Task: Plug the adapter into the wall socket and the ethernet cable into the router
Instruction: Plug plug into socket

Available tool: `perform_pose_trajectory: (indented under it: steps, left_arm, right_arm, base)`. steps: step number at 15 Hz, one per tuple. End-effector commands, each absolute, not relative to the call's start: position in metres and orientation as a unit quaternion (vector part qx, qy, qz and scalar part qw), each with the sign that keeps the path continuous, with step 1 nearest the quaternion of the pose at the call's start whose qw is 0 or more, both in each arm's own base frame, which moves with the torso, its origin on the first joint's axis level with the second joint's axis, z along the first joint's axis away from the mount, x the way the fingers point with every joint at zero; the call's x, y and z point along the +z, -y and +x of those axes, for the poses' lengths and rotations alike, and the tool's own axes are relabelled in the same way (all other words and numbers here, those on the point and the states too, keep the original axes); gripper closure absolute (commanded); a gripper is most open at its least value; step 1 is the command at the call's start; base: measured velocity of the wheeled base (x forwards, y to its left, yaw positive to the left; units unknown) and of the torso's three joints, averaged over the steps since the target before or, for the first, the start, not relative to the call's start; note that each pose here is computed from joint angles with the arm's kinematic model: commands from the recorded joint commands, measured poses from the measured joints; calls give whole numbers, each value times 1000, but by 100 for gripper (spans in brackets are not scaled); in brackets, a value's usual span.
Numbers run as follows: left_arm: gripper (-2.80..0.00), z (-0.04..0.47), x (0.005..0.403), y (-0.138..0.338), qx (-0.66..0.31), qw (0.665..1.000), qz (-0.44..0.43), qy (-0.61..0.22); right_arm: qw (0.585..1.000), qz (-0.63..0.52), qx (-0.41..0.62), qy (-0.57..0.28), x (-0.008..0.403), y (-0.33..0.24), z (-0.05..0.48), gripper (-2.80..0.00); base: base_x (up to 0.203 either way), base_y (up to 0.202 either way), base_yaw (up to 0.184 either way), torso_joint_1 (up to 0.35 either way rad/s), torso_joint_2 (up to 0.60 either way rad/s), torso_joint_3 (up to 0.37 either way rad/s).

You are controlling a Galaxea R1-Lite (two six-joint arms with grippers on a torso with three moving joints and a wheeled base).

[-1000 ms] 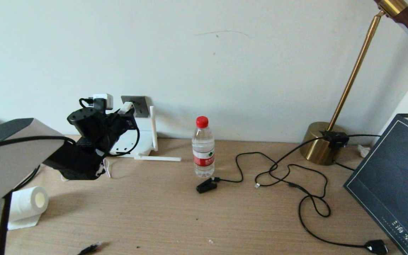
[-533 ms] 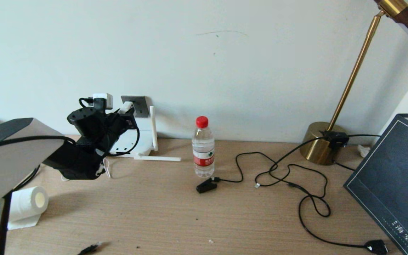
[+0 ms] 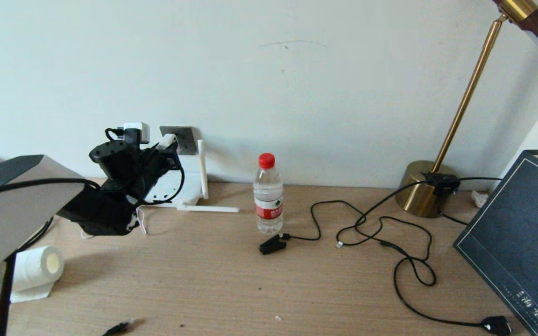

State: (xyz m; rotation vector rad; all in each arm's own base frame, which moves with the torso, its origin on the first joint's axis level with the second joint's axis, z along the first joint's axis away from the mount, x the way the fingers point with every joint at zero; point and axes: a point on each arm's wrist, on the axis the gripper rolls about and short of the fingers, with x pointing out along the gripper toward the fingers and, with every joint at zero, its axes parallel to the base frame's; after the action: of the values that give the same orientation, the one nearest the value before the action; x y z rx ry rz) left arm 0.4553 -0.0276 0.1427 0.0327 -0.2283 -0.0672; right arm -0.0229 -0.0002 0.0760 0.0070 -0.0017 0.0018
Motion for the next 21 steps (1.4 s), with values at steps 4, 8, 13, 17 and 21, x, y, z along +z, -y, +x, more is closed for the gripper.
perform_pose_trajectory:
  steps: [4,8,13,17,21]
  left_arm:
    - [0,457,143,28,-34,993,16,116]
    - [0,458,141,28,-34,993,16,114]
    - [0,459,142,27,-34,993,16,115]
    - [0,460,142,26,-33,993,17,112]
    - [0,463,142,26,-32,993,17,112]
  right_arm:
    - [1000,4,2,0,76,0,-23,0]
    - [1000,4,1,0,76,0,-23,0]
    - [1000,3,1,0,76,0,-23,0]
    - [1000,4,1,0,76,0,-23,0]
    - [1000,4,1,0,76,0,-23,0]
  base:
    - [0,0,0,0,0,0]
    - [0,0,0,0,0,0]
    - [0,0,0,0,0,0]
    - [0,0,0,0,0,0]
    - [0,0,0,0,0,0]
